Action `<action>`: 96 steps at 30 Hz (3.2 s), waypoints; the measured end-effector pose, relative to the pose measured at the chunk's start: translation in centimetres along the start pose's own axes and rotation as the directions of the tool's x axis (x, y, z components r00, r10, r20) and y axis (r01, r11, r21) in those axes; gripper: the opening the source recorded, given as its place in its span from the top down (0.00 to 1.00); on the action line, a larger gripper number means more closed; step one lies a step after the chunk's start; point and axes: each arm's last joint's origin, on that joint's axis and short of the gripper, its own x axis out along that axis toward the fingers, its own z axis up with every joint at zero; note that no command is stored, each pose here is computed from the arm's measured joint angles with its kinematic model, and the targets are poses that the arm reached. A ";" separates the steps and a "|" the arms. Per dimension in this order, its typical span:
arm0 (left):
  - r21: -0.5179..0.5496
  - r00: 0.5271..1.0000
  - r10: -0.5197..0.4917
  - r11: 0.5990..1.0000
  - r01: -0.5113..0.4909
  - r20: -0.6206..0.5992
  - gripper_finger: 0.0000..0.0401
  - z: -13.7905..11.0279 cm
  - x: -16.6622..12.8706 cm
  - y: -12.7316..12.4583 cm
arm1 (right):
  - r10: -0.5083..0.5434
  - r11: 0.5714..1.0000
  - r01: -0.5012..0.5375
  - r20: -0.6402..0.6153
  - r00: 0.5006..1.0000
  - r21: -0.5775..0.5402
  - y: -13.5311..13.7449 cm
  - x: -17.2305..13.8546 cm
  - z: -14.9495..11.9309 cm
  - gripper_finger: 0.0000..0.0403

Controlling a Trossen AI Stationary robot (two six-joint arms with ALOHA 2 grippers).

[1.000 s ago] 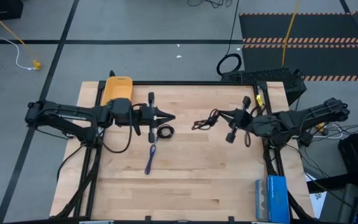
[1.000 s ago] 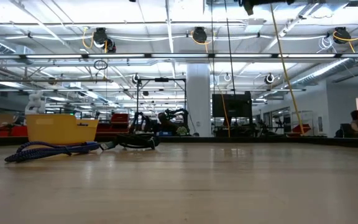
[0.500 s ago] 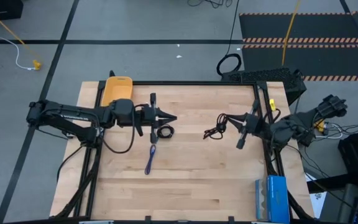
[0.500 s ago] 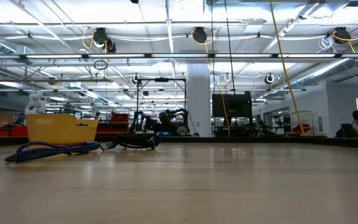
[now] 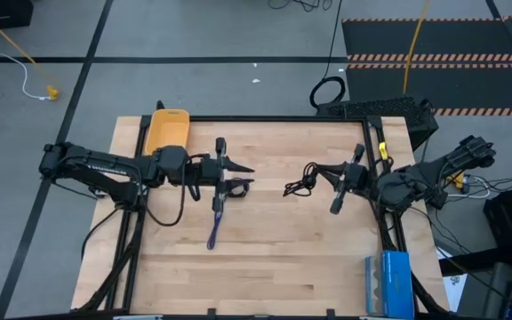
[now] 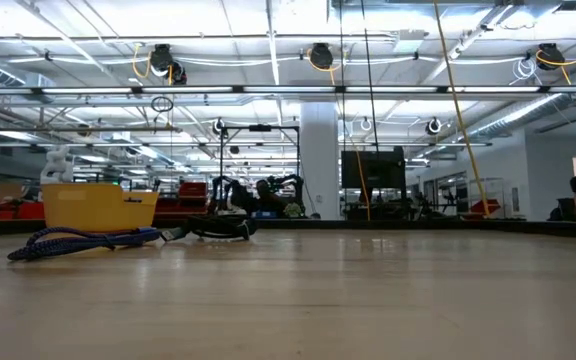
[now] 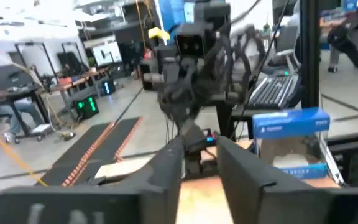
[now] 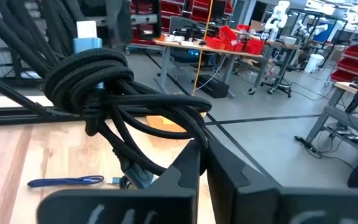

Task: Pick and place USB-C Cables
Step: Put the right black charger cable into the yellow bin

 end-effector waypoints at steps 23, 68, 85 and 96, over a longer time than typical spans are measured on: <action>-0.018 0.999 0.003 1.000 -0.003 0.040 0.36 -1.2 7.7 -1.6 | -0.083 0.996 0.082 -0.035 0.996 -0.024 0.8 3.0 -0.7 0.99; -0.012 1.000 0.012 1.000 -0.012 0.016 0.93 -0.5 7.1 -1.6 | -0.045 0.999 0.044 -0.037 0.998 -0.013 1.3 2.4 -0.8 0.78; -0.099 0.972 -0.001 0.995 -0.023 -0.237 0.97 3.8 -1.3 0.3 | 0.099 0.995 -0.096 -0.088 0.991 0.037 0.4 0.9 -1.1 0.63; -0.207 0.904 0.026 0.970 -0.126 -0.427 0.95 4.6 -7.8 1.3 | 0.170 0.985 -0.170 -0.133 0.977 0.010 0.5 0.8 -1.5 0.64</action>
